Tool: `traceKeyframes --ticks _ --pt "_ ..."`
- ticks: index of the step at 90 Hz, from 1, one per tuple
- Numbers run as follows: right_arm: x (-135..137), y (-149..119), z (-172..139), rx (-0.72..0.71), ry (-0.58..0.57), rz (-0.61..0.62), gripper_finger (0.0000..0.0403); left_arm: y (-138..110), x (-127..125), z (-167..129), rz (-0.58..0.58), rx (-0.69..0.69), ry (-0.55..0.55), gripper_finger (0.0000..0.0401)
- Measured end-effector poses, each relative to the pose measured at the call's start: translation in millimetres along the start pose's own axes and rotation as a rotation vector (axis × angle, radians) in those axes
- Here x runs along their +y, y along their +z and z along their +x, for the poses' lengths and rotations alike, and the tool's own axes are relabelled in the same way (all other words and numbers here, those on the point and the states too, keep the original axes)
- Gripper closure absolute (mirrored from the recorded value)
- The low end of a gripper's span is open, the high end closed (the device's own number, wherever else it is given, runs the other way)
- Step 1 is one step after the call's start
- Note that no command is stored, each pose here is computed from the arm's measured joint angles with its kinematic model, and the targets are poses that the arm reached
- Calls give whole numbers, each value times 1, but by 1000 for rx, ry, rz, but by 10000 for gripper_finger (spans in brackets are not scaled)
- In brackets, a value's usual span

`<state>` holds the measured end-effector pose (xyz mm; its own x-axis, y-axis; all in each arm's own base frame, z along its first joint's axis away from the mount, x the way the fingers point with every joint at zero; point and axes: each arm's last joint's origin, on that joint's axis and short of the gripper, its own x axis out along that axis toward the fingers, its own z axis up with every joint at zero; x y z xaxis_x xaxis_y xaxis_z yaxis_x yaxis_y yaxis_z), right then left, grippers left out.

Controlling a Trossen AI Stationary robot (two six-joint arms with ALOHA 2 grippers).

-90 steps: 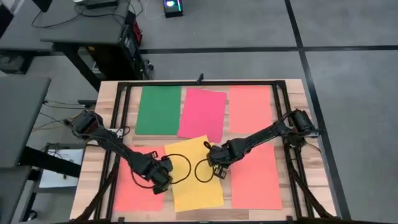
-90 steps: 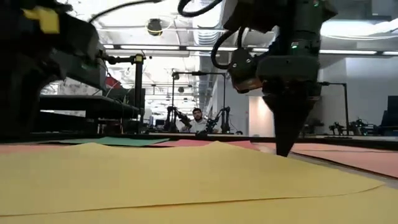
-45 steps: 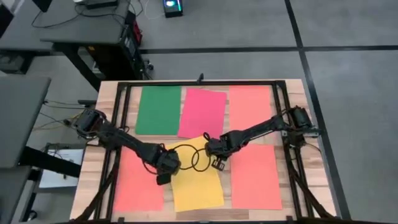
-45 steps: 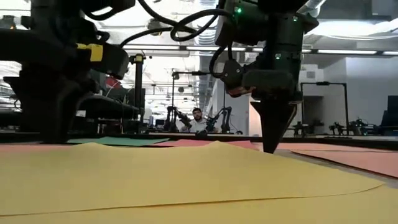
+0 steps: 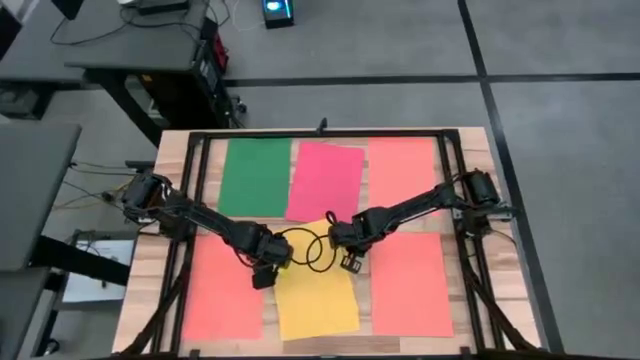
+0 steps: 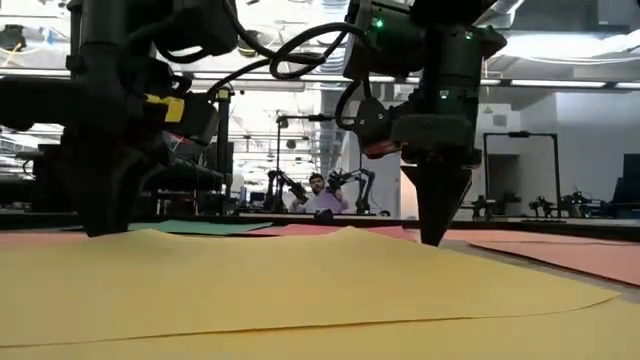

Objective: Organize paper
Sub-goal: Stack the yellow paper on top of the yellow paper

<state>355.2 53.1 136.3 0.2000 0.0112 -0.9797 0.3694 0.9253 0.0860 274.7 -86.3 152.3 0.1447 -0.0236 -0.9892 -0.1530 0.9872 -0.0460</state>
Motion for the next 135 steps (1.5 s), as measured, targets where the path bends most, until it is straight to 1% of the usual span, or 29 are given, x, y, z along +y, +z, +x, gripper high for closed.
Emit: traceKeyframes --ticks 11,19,25,31,53,90,109,127,135 --pt "1 2 0 -19 8 -35 403 4 0 0 47 -32 -13 281" --pt "5 0 1 -30 4 -96 403 6 -1 0 79 -51 -21 281" --pt "8 -1 1 -40 -3 -133 403 6 -1 0 92 -56 -23 281" --pt "9 -1 1 -46 -3 -143 403 6 -1 0 101 -58 -24 281" --pt "12 -2 1 -50 5 -150 403 7 0 0 119 -59 -19 281" --pt "29 -15 0 -38 4 -150 403 11 9 0 92 -67 5 281" --pt "33 -19 0 -14 15 -134 403 10 10 0 94 -59 22 281" --pt "29 -27 -10 42 -4 -88 403 6 11 0 68 -24 38 281" --pt "30 -28 -18 29 13 -79 403 6 11 0 58 -24 38 281"
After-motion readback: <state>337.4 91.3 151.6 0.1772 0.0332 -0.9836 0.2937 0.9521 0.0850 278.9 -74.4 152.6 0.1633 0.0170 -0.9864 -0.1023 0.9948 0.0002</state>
